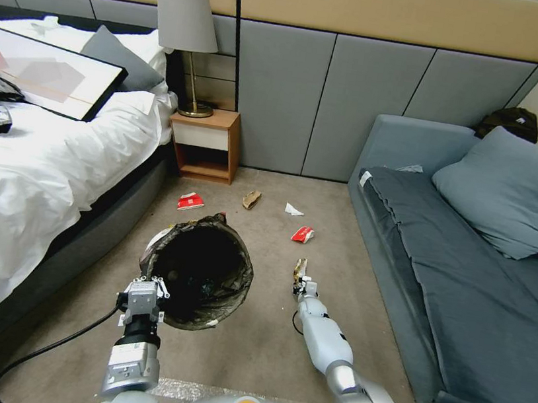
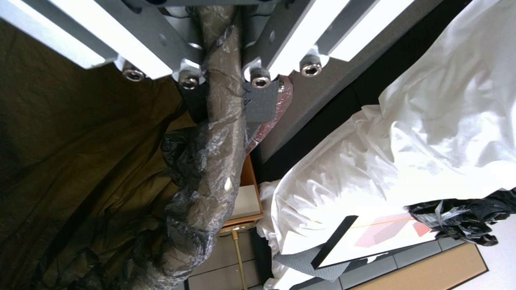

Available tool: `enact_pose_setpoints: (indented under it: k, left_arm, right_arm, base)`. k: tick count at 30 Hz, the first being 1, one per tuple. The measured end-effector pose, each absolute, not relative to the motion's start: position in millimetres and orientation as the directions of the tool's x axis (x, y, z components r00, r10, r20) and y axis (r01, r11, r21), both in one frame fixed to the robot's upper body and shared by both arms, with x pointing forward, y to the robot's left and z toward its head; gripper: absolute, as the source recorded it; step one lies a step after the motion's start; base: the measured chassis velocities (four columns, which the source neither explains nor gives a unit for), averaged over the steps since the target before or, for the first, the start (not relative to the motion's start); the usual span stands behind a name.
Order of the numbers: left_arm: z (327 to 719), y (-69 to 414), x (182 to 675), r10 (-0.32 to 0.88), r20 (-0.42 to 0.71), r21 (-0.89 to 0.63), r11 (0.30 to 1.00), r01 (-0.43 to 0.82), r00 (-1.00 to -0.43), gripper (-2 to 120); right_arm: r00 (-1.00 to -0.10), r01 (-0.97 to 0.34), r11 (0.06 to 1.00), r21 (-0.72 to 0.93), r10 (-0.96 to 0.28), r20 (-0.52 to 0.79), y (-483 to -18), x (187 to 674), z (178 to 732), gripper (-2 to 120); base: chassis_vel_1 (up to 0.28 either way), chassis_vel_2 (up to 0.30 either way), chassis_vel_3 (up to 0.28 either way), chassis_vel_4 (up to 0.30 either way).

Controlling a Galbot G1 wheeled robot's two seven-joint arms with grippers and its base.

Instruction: Pick up the trash bin, then pick up the garbage from the floor and place it into the trash bin.

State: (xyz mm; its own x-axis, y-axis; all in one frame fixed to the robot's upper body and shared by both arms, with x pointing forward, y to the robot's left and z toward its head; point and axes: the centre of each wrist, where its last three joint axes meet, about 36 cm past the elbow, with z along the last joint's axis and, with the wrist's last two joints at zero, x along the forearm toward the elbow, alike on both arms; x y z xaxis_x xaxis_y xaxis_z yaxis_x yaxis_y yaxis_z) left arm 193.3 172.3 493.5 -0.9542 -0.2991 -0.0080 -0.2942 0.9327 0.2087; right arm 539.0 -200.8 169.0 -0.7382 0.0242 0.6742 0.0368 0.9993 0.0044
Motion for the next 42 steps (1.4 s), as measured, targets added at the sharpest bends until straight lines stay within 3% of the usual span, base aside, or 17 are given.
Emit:
enact_pose_setpoints:
  k: [1,5,23,36,42]
  left_arm:
    - [494,172,193,-0.299,-0.008,0.208,0.933,-0.294,-0.954,0]
    - [494,172,193,-0.299,-0.009,0.207,0.933,-0.294,-0.954,0]
    - [491,170,194,-0.291,-0.004,0.205,0.936,-0.286,-0.957,0]
    - [483,169,195,-0.278,0.026,0.200,0.943,-0.268,-0.960,0]
    - [481,167,194,-0.275,0.037,0.195,0.945,-0.263,-0.961,0]
  right_arm:
    - [-0.738,0.037,0.999,0.006,0.023,0.675,-200,538,168,10]
    - [-0.738,0.035,0.999,0.008,0.021,0.674,-202,538,168,0]
    - [-0.775,0.054,0.998,-0.034,0.063,0.629,-206,536,174,0]
    - [-0.940,0.043,0.999,-0.018,0.047,0.338,-200,519,251,0]
    - [-0.993,-0.037,0.999,0.018,-0.039,0.113,-186,490,334,0]
  base:
    - [0.000,0.000,0.000,0.000]
    - [0.000,0.000,0.000,0.000]
    - [0.000,0.000,0.000,0.000]
    - [0.000,0.000,0.000,0.000]
    - [0.000,0.000,0.000,0.000]
